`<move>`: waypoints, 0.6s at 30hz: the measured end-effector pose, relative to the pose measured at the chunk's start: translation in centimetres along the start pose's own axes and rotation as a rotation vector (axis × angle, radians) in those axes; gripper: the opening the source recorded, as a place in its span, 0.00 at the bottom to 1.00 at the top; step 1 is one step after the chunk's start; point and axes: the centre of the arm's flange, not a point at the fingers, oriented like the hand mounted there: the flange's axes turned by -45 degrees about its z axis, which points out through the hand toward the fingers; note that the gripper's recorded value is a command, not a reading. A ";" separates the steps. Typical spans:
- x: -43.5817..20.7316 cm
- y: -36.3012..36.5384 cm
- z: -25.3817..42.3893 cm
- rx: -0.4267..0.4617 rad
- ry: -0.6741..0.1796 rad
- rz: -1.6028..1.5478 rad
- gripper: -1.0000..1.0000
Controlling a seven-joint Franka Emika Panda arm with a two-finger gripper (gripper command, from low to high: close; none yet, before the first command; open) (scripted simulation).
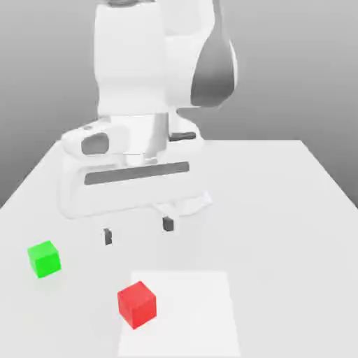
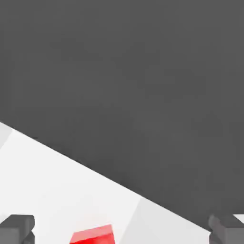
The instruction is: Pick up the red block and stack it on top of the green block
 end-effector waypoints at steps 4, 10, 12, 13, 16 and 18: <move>-3.3 -1.0 6.8 0.058 -0.096 -0.096 0.50; -4.4 -1.6 13.2 0.067 -0.109 -0.111 0.00; -4.4 -1.6 13.2 0.067 -0.109 -0.111 0.00; -4.4 -1.6 13.2 0.067 -0.109 -0.111 0.00; -4.5 -1.6 13.6 0.069 -0.110 -0.111 0.00; -4.3 -1.5 12.4 0.068 -0.110 -0.112 0.00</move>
